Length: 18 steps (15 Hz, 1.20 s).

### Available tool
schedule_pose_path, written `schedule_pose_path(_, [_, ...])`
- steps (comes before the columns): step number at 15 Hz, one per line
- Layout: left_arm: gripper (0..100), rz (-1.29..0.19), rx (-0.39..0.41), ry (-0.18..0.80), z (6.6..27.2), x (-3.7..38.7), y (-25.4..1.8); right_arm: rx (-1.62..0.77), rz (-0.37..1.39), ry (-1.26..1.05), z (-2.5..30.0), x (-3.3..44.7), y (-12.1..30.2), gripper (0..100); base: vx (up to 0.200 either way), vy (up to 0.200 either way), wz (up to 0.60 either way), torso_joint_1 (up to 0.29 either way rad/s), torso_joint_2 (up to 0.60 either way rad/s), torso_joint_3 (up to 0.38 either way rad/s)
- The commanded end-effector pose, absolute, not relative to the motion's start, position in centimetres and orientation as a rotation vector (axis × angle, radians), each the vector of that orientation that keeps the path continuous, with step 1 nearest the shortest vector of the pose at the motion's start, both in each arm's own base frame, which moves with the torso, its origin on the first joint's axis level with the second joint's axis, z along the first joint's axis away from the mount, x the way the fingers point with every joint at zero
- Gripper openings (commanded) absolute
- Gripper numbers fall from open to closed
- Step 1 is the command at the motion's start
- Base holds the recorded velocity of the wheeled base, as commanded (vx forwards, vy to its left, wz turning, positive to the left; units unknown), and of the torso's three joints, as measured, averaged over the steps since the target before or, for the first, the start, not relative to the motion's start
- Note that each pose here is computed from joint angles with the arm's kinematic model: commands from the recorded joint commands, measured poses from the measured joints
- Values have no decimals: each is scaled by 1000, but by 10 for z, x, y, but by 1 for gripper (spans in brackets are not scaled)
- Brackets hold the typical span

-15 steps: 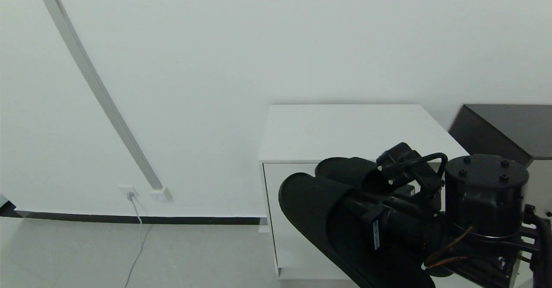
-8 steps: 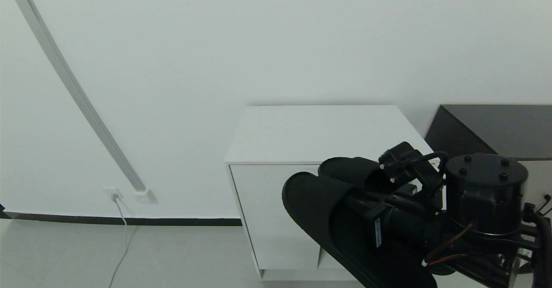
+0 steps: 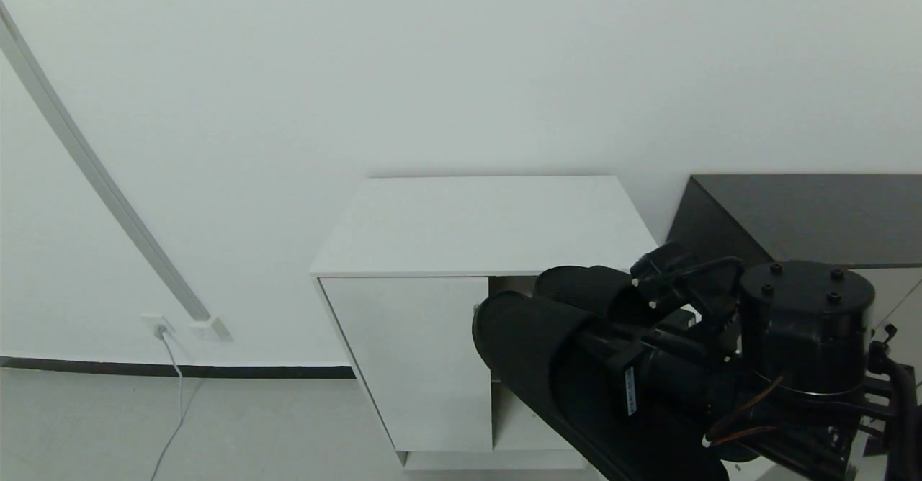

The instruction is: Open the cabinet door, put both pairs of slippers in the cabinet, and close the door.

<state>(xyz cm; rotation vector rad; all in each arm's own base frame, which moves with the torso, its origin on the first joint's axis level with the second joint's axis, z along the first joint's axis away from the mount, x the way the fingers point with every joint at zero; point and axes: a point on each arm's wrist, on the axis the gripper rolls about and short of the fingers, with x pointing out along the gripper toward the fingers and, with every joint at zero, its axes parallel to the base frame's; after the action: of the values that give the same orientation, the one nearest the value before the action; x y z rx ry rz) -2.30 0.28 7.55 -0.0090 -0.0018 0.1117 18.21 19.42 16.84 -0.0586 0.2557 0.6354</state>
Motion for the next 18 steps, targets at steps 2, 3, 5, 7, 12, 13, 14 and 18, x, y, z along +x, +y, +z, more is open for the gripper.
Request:
schedule_pose_path(2, [0,112,-11,-1,75,-23,3,-63,628,262,166,184,193,0,0,0,0,0,0,0])
schedule_pose_path(3, [0,112,-11,-1,75,-23,3,-64,620,266,165,186,193,0,0,0,0,0,0,0])
schedule_pose_path(5, [0,112,-11,-1,75,-23,3,-70,614,273,163,188,193,0,0,0,0,0,0,0])
schedule_pose_path(7, [0,112,-11,-1,75,-23,3,-69,612,270,164,188,193,0,0,0,0,0,0,0])
schedule_pose_path(12, [0,112,-11,-1,75,-23,3,-66,612,273,163,188,192,0,0,0,0,0,0,0])
schedule_pose_path(13, [0,112,-11,-1,75,-23,3,-67,612,271,164,188,192,0,0,0,0,-100,222,124])
schedule_pose_path(14, [0,112,-11,-1,75,-23,3,-67,612,271,164,188,192,0,0,0,0,-139,334,178])
schedule_pose_path(18, [0,112,-11,-1,75,-23,3,-67,615,271,164,187,193,0,0,0,0,-156,368,198])
